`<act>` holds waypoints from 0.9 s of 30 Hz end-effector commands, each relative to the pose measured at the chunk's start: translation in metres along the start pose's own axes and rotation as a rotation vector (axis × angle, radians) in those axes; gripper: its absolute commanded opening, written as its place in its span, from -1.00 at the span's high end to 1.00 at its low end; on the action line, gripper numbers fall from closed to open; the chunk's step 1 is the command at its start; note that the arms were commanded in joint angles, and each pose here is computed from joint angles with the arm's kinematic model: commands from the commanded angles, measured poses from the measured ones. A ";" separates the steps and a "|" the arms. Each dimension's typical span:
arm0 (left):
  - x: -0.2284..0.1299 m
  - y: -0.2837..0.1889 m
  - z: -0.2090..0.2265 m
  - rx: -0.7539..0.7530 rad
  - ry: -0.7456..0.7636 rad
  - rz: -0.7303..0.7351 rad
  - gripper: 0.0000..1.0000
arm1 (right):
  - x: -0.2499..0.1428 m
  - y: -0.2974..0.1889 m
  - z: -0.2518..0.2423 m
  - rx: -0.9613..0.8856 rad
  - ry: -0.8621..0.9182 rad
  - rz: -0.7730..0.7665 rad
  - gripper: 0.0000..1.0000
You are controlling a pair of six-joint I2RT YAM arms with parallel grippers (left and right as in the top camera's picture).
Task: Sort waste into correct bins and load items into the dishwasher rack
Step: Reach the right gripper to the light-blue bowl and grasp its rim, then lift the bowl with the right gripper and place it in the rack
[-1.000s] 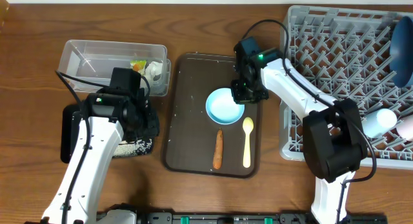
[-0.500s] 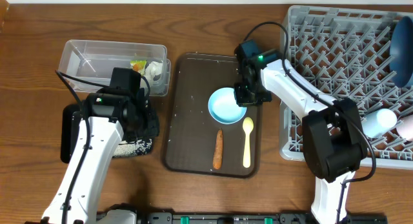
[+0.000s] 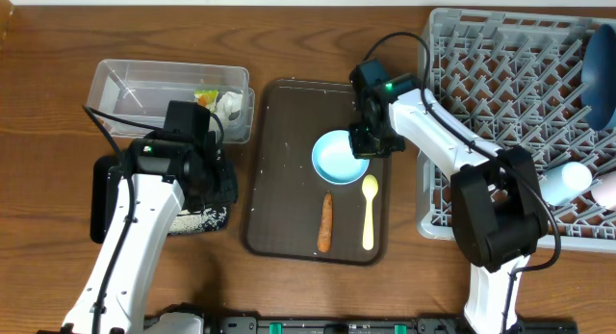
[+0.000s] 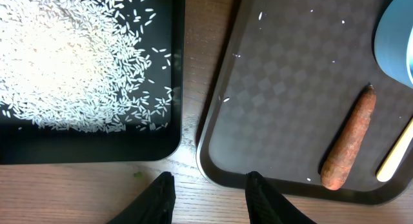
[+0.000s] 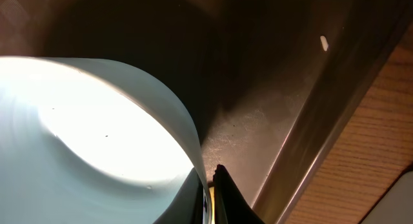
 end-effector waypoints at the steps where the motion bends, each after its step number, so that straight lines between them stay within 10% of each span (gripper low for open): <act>1: -0.002 0.001 0.004 0.014 -0.007 0.003 0.23 | -0.005 0.001 0.001 -0.011 0.000 0.003 0.93; 15: -0.002 0.001 0.004 0.014 -0.007 0.003 0.23 | 0.000 -0.026 0.001 -0.015 -0.005 -0.039 0.98; 27: 0.000 0.001 0.003 0.013 -0.006 -0.003 0.22 | 0.023 -0.216 -0.053 -0.306 0.075 -0.695 0.97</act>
Point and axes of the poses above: each gripper's point midway between its finger pads, its own y axis out along the fingers, its own z axis along the line the jaws close on, x = y × z, the point moved 3 cm from there along -y, back along the fingers, and after that the axes turned 6 degrees about y, right-handed, at the moved point
